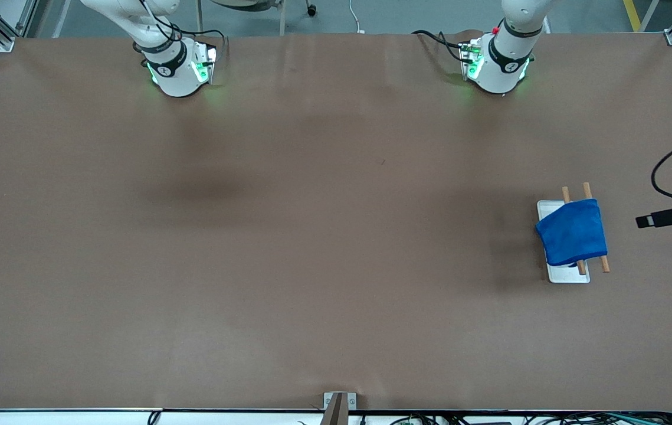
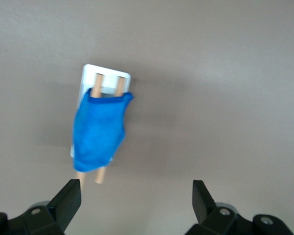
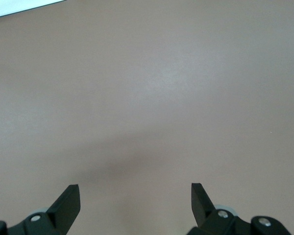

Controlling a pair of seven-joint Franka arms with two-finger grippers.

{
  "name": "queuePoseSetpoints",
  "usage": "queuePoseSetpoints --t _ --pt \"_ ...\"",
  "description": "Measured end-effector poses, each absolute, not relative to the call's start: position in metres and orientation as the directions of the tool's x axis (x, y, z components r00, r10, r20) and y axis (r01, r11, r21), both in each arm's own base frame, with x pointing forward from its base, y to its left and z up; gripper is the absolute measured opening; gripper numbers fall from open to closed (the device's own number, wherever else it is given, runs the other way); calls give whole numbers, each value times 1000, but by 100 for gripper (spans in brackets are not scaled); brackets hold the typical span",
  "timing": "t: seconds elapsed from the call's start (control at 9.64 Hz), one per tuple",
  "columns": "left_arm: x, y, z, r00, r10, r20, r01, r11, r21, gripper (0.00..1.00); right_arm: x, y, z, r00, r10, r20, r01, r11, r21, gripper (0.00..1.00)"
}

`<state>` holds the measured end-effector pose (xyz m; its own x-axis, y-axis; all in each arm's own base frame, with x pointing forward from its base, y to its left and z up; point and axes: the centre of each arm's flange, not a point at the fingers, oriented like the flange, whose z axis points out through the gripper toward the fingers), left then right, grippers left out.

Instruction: Right arm passes towel to left arm to hang

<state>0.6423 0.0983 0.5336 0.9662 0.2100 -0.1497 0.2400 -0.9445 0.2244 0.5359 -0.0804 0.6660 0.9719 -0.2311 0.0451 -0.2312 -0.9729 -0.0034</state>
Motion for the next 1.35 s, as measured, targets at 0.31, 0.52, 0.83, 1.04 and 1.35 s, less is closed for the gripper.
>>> queuePoseSetpoints --t 0.31,0.52,0.83,1.04,1.35 --pt "629 38 585 969 228 -99 244 -948 205 100 536 -80 666 972 -230 45 -230 -973 -3 100" --pt "623 17 602 981 182 -64 191 -962 196 100 536 -80 666 972 -230 45 -230 -973 -3 100" --pt "612 -23 623 998 58 0 57 -995 77 100 536 -80 666 972 -230 44 -230 -973 -3 100" --pt "587 -32 645 1000 10 24 10 -1000 14 100 536 -78 666 973 -225 41 -225 -974 -3 100" --pt "543 -58 657 999 -32 21 -31 -999 -21 100 537 -68 665 978 -207 38 -207 -978 -3 100"
